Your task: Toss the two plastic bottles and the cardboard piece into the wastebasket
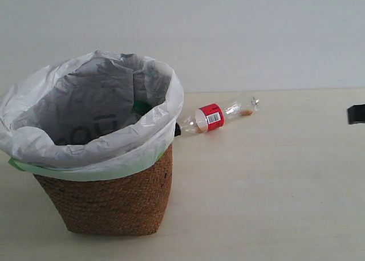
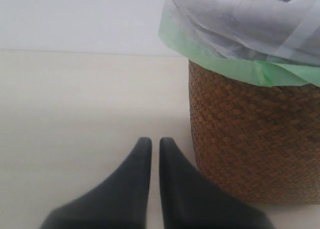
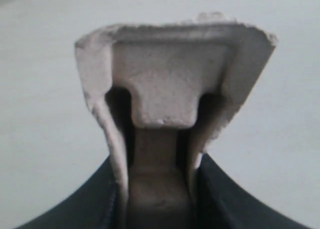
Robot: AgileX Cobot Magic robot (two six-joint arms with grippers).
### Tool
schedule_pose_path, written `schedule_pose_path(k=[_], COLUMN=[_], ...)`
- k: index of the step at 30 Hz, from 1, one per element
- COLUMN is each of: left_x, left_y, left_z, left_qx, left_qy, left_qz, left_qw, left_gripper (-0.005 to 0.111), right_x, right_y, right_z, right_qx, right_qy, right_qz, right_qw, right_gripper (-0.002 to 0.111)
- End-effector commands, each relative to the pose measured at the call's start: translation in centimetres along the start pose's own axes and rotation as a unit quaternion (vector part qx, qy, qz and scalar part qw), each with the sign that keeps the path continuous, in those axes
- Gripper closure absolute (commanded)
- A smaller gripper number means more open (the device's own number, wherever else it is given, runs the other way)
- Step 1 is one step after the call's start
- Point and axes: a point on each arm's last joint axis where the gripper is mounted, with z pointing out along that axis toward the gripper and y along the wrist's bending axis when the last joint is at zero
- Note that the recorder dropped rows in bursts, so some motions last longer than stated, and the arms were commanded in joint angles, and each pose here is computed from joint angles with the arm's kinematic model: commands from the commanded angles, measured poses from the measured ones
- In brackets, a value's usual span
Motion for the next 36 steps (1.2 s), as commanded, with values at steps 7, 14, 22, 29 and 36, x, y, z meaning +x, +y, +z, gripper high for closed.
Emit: schedule_pose_path(k=[7,14,22,29,36], left_x=[0.1,0.1,0.1,0.1,0.1], left_y=[0.0,0.0,0.0,0.0,0.0], left_z=[0.0,0.0,0.0,0.0,0.0], left_qx=[-0.002,-0.002,-0.002,-0.002,-0.002], left_qy=[0.000,0.000,0.000,0.000,0.000], left_qz=[-0.004,-0.004,-0.004,-0.004,-0.004], left_qw=[1.000,1.000,1.000,1.000,1.000], left_gripper=[0.101,0.101,0.101,0.101,0.101], right_x=[-9.1,-13.0,-12.8,-13.0,-11.9], right_y=[17.6,20.8,17.5,14.8,14.8], right_z=[-6.5,-11.6,-8.6,-4.5,2.8], right_qx=[-0.371,-0.415,-0.187,-0.064,-0.084], right_qy=[-0.036,-0.059,-0.032,0.013,0.059], right_qz=[-0.009,-0.064,-0.106,-0.039,0.024], right_qw=[0.928,0.905,0.976,0.997,0.994], right_gripper=[0.045,0.051,0.045,0.045,0.045])
